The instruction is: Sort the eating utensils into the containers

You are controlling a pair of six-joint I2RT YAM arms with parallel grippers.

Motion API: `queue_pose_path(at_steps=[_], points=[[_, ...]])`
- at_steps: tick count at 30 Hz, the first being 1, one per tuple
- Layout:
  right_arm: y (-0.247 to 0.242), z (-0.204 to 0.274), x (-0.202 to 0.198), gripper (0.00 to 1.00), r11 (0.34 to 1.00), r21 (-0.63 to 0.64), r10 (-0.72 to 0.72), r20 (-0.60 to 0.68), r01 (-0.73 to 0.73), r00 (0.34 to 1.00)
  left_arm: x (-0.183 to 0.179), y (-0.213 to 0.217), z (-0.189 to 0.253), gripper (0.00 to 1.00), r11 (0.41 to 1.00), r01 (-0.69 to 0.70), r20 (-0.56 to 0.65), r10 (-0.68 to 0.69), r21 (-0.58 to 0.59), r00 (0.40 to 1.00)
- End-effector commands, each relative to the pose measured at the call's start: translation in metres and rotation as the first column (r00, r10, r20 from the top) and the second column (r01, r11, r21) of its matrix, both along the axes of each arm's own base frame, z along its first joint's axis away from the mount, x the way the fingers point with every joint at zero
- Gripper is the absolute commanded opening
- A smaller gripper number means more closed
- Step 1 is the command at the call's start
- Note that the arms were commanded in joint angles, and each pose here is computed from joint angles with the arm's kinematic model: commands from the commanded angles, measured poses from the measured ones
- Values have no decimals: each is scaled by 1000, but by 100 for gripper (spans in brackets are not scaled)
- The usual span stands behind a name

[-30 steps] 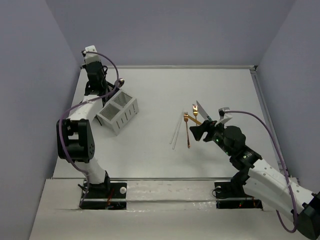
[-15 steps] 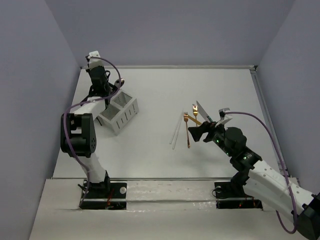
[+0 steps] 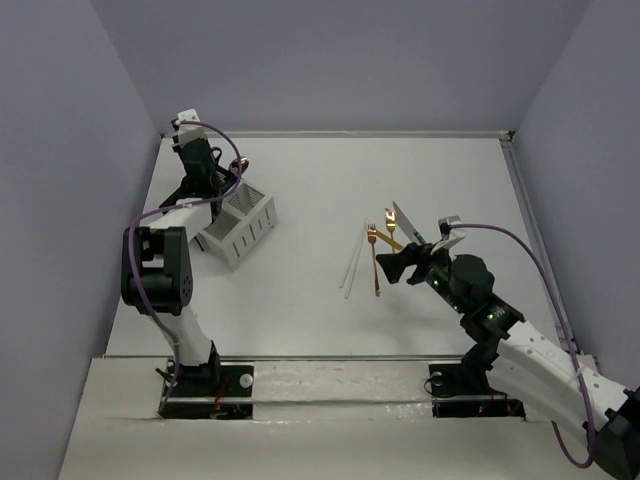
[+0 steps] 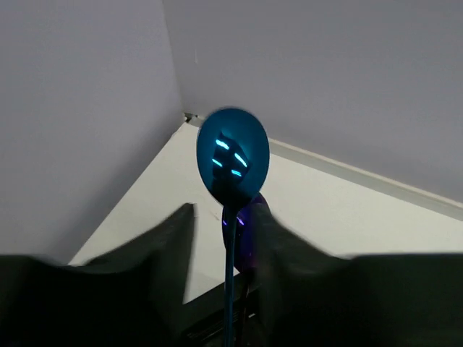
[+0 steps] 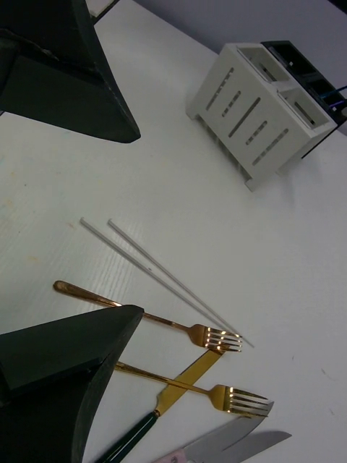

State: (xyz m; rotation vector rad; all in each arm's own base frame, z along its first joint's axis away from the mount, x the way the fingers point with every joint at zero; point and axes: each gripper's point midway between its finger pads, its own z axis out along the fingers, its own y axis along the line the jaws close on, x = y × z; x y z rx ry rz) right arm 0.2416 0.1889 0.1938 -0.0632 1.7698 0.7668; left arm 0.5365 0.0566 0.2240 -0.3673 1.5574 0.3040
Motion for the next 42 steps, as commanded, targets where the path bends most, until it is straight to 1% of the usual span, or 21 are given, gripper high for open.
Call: queue_pose_path(at_steps=[1, 3, 6, 13, 16, 19, 20, 21, 22, 24, 26, 27, 28, 31, 33, 34, 35, 36, 38, 40, 42], points=[[1, 19, 3, 100, 999, 39, -4, 63, 2, 998, -14, -6, 55, 52, 1000, -7, 152, 10, -19, 988], [0, 19, 3, 100, 999, 38, -6, 62, 3, 998, -19, -8, 64, 69, 1000, -14, 164, 16, -14, 986], [0, 18, 3, 100, 999, 37, -8, 61, 6, 998, -26, -10, 79, 83, 1000, -17, 185, 20, -17, 982], [-2, 17, 3, 100, 999, 35, -19, 52, 18, 998, -47, -35, 139, 87, 999, 43, 255, -34, -32, 966], [-8, 15, 6, 100, 998, 27, -58, 34, 57, 998, -53, -74, 173, 84, 986, 154, 261, -132, -65, 956], [-18, 16, 10, 100, 993, 21, -118, 23, 117, 993, -69, -140, 170, 77, 948, 303, 170, -285, -94, 943], [-21, 14, 10, 100, 991, 15, -132, 13, 132, 991, -80, -178, 161, 71, 909, 391, 128, -374, -145, 918], [-24, 16, 10, 100, 989, 19, -146, 14, 146, 989, -83, -183, 155, 71, 894, 408, 114, -393, -184, 913], [-30, 18, 9, 100, 985, 19, -173, 13, 173, 985, -98, -215, 153, 63, 844, 485, 112, -473, -229, 874], [-39, 21, 9, 100, 977, 16, -214, 19, 213, 977, -121, -259, 116, 55, 743, 567, 75, -582, -356, 810], [-55, 28, 8, 100, 960, 12, -281, 19, 280, 960, -153, -307, 67, 54, 676, 602, -4, -667, -425, 745], [-60, 33, 6, 100, 955, 19, -297, 23, 297, 955, -162, -318, 47, 53, 677, 583, -49, -670, -448, 741], [-66, 34, 4, 100, 949, 10, -316, 17, 316, 949, -179, -347, 19, 53, 645, 582, -93, -706, -496, 702], [-79, 66, -5, 100, 937, 68, -346, 65, 342, 936, -198, -381, -38, 53, 637, 539, -189, -724, -552, 663], [-89, 82, -12, 100, 930, 85, -365, 89, 358, 927, -207, -407, -45, 52, 617, 531, -191, -737, -581, 648], [-93, 94, -15, 100, 925, 107, -375, 105, 364, 921, -206, -415, -65, 49, 640, 512, -234, -727, -573, 646], [-95, 100, -17, 100, 925, 117, -375, 118, 363, 919, -204, -426, -60, 48, 630, 509, -221, -729, -587, 647], [-96, 108, -20, 99, 925, 136, -372, 128, 355, 920, -210, -437, -80, 46, 639, 499, -263, -732, -586, 628], [-97, 112, -21, 100, 926, 139, -369, 127, 352, 921, -212, -458, -76, 45, 622, 503, -252, -744, -600, 619], [-97, 112, -21, 100, 926, 131, -370, 125, 354, 921, -218, -465, -99, 43, 667, 471, -319, -715, -577, 622], [-95, 111, -20, 99, 927, 130, -367, 125, 351, 922, -221, -473, -111, 42, 679, 445, -329, -699, -584, 634]])
